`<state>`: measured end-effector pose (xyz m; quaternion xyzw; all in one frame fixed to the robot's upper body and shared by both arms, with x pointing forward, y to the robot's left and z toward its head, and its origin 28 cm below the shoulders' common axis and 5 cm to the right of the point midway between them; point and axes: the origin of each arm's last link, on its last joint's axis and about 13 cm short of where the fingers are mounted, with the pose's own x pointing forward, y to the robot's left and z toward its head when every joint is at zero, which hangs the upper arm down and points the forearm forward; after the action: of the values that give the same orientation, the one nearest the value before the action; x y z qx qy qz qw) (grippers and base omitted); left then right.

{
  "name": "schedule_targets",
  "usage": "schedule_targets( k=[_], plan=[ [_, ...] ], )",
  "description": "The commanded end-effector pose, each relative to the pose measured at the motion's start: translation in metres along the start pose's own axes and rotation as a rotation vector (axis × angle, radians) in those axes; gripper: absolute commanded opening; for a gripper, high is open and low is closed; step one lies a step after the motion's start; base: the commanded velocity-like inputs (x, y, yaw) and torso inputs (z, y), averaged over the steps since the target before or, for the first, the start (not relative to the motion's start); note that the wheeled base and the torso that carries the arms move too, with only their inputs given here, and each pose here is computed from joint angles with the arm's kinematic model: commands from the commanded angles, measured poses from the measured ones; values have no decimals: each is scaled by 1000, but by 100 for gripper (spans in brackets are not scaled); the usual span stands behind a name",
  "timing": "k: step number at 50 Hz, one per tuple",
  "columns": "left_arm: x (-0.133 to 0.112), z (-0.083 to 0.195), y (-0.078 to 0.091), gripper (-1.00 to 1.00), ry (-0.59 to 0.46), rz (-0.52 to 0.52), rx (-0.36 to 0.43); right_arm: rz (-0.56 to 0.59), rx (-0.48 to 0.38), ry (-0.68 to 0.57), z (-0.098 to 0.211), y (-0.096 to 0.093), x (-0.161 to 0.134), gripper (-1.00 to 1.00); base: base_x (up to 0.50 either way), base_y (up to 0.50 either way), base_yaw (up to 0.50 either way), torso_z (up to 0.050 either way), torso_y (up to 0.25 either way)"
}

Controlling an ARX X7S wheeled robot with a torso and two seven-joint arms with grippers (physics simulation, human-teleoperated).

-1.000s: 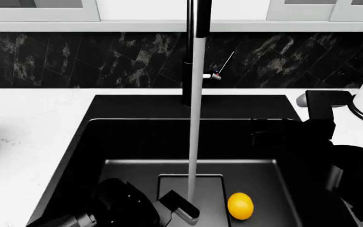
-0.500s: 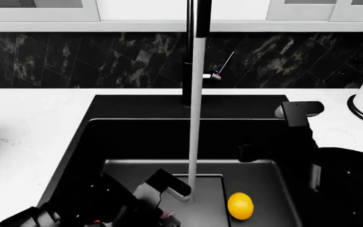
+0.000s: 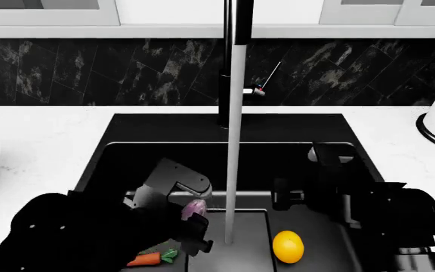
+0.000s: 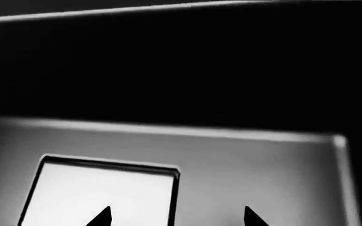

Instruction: Pick the eggplants and oranges from the sink and place them in one bowl. Place the carrot in the other bowl. Then turn off the sink faucet.

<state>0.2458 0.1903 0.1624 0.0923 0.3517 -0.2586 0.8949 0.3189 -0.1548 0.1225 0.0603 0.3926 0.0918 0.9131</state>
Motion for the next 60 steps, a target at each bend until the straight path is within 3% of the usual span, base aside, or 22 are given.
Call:
schedule_targets(
  k=[1, 6, 14, 21, 42, 54, 60],
  plan=[
    [-20, 11, 8, -100, -133, 65, -7, -9, 19, 70, -7, -4, 18, 100, 0, 0, 0, 0, 0],
    [-19, 13, 13, -100, -165, 88, -43, -21, 21, 78, -11, -7, 23, 100, 0, 0, 0, 0, 0],
    [-25, 13, 15, -100, -176, 97, -35, -8, 43, 111, -20, -9, 34, 100, 0, 0, 0, 0, 0],
    [-23, 16, 15, -100, -180, 99, -38, -54, -26, 200, -38, -17, 43, 100, 0, 0, 0, 0, 0],
    [-18, 10, 12, -100, -162, 81, -35, -59, -60, 304, -50, -21, 38, 100, 0, 0, 0, 0, 0],
    [-18, 11, 14, -100, -155, 85, -34, 25, -2, 329, -59, -17, 35, 100, 0, 0, 0, 0, 0],
    [-17, 11, 13, -100, -151, 87, -32, 42, -15, 349, -63, -16, 34, 100, 0, 0, 0, 0, 0]
  ],
)
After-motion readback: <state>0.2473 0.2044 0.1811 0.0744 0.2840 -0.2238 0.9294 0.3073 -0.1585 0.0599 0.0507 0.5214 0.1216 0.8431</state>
